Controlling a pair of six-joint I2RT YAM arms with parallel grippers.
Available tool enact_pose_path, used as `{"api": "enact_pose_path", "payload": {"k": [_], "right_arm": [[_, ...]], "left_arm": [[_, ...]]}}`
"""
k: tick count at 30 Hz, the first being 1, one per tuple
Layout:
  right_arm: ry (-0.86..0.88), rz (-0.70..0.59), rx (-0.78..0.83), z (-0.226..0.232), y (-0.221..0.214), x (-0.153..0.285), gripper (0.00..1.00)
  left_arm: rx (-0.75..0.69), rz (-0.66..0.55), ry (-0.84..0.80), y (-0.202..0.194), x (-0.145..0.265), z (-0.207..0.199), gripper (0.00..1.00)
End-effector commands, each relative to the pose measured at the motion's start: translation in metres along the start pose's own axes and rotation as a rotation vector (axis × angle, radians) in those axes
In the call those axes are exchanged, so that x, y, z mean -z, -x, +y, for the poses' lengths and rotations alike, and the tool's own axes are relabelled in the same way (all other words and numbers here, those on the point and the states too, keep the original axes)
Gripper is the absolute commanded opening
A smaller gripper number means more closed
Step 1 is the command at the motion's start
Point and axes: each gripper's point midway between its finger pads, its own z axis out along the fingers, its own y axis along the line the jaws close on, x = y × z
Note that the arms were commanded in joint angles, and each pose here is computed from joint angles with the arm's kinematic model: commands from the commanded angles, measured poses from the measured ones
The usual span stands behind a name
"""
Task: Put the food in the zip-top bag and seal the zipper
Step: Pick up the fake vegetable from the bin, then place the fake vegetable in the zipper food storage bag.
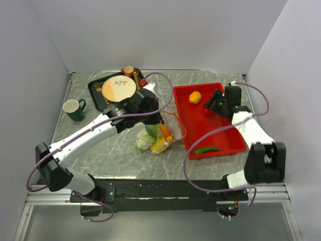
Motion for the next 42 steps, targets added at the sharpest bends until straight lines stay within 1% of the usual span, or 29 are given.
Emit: {"api": "enact_pose_path", "payload": {"k": [1, 2, 3, 4, 5, 6, 9, 13, 15, 22, 25, 30, 32, 34, 35, 37, 40, 42], "right_arm": [[0.249, -0.074, 0.032, 0.050, 0.007, 0.063, 0.32], [0.280, -0.056, 0.035, 0.055, -0.004, 0.069, 0.31], [0.333, -0.080, 0.046, 0.065, -0.005, 0.086, 0.31], [0.365, -0.077, 0.038, 0.071, -0.009, 0.095, 0.32], [0.411, -0.051, 0.053, 0.081, -0.024, 0.102, 0.31], [0.453, -0.069, 0.062, 0.088, -0.026, 0.116, 0.31], [0.555, -0.016, 0.075, 0.108, -0.053, 0.136, 0.31], [0.665, 0.060, 0.117, 0.130, -0.081, 0.150, 0.31], [0.681, 0.111, 0.147, 0.138, -0.095, 0.150, 0.31], [0.731, 0.185, 0.219, 0.151, -0.129, 0.153, 0.31], [0.736, 0.185, 0.226, 0.155, -0.129, 0.153, 0.32], [0.749, 0.212, 0.254, 0.168, -0.132, 0.141, 0.32], [0.752, 0.228, 0.263, 0.174, -0.135, 0.134, 0.32], [0.766, 0.218, 0.271, 0.183, -0.130, 0.132, 0.31], [0.746, 0.217, 0.270, 0.184, -0.130, 0.125, 0.31], [0.750, 0.189, 0.268, 0.192, -0.124, 0.124, 0.31], [0.676, 0.126, 0.267, 0.192, -0.115, 0.114, 0.31], [0.661, 0.103, 0.276, 0.194, -0.112, 0.110, 0.31]], "left_arm": [[0.021, -0.057, -0.039, 0.013, 0.013, -0.006, 0.01], [0.021, -0.054, -0.044, 0.013, 0.012, -0.008, 0.01], [0.021, -0.052, -0.045, 0.013, 0.012, -0.008, 0.01], [0.023, -0.048, -0.045, 0.012, 0.010, -0.009, 0.01], [0.027, -0.046, -0.044, 0.013, 0.009, -0.009, 0.01], [0.032, -0.044, -0.047, 0.013, 0.009, -0.010, 0.01], [0.038, -0.049, -0.061, 0.018, 0.006, -0.017, 0.01], [0.035, -0.048, -0.066, 0.022, 0.005, -0.022, 0.01], [0.042, -0.049, -0.057, 0.023, 0.005, -0.021, 0.01], [0.047, -0.047, -0.062, 0.021, 0.005, -0.021, 0.03], [0.042, -0.043, -0.076, 0.020, 0.002, -0.023, 0.03], [0.023, -0.014, -0.151, 0.016, 0.004, -0.037, 0.04], [0.020, 0.000, -0.153, 0.012, 0.004, -0.036, 0.03], [0.007, 0.016, -0.153, 0.008, 0.004, -0.035, 0.03], [0.005, 0.021, -0.148, 0.005, 0.003, -0.033, 0.04], [0.001, 0.030, -0.141, 0.002, 0.003, -0.031, 0.03], [-0.004, 0.053, -0.142, -0.003, 0.001, -0.029, 0.02], [-0.006, 0.055, -0.144, -0.004, 0.003, -0.030, 0.01]]}}
